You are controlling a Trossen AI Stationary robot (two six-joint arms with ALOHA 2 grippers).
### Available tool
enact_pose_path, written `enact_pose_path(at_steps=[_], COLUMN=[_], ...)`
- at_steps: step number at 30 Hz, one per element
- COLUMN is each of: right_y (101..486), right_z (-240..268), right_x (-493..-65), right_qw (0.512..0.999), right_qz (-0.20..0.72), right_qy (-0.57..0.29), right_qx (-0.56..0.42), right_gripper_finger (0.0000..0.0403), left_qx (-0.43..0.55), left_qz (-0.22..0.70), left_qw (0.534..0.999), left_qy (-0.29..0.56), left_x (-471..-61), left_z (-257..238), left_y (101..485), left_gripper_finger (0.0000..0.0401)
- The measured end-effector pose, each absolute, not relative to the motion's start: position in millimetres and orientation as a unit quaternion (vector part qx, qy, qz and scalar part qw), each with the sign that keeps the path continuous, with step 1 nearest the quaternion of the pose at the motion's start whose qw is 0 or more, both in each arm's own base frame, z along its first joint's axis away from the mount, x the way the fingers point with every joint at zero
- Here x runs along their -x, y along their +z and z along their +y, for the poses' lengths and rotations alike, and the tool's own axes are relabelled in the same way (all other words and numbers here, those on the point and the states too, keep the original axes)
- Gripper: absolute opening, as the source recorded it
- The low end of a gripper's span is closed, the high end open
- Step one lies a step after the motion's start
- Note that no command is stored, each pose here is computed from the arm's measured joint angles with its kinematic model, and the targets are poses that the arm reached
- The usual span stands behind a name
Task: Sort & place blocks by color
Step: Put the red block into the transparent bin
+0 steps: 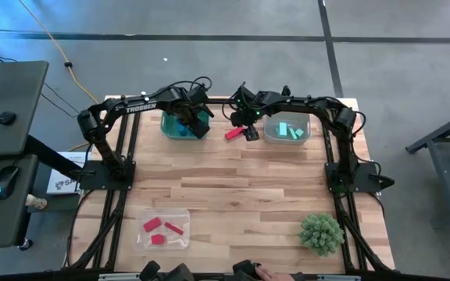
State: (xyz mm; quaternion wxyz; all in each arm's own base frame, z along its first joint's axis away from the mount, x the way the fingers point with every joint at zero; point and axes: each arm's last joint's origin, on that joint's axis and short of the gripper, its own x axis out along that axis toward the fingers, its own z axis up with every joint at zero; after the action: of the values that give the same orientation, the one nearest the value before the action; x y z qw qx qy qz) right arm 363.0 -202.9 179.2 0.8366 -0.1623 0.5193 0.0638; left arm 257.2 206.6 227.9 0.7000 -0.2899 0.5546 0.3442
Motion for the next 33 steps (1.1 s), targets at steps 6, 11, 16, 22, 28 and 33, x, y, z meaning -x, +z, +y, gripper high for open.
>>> enact_pose_path(at_steps=[6,11,16,22,28,33], right_y=[171.4,160.5,152.7,147.0,138.6,138.8], right_z=[-203.1,-203.1,-203.4,-205.2,-206.4,-206.1], right_x=[-363.9,-364.6,-366.9,-370.7,-372.7,-372.2], right_qw=[0.832,0.822,0.819,0.823,0.823,0.823], right_qz=[0.527,0.542,0.545,0.538,0.540,0.546], right_qy=[0.072,0.080,0.084,0.080,0.082,0.076], right_qx=[0.159,0.155,0.159,0.164,0.158,0.137], right_gripper_finger=[0.0264,0.0264,0.0264,0.0264,0.0263,0.0245], left_qx=[0.284,0.273,0.262,0.249,0.243,0.243], left_qz=[0.550,0.523,0.489,0.458,0.448,0.448], left_qw=[0.708,0.732,0.758,0.781,0.789,0.788], left_qy=[0.340,0.341,0.342,0.343,0.343,0.344], left_x=[-256.3,-257.5,-257.6,-255.4,-256.6,-256.5], left_z=[205.7,206.7,206.6,204.9,205.8,205.8], left_y=[233.2,254.6,281.1,305.6,313.4,313.4], left_gripper_finger=[0.0121,0.0120,0.0120,0.0120,0.0120,0.0120])
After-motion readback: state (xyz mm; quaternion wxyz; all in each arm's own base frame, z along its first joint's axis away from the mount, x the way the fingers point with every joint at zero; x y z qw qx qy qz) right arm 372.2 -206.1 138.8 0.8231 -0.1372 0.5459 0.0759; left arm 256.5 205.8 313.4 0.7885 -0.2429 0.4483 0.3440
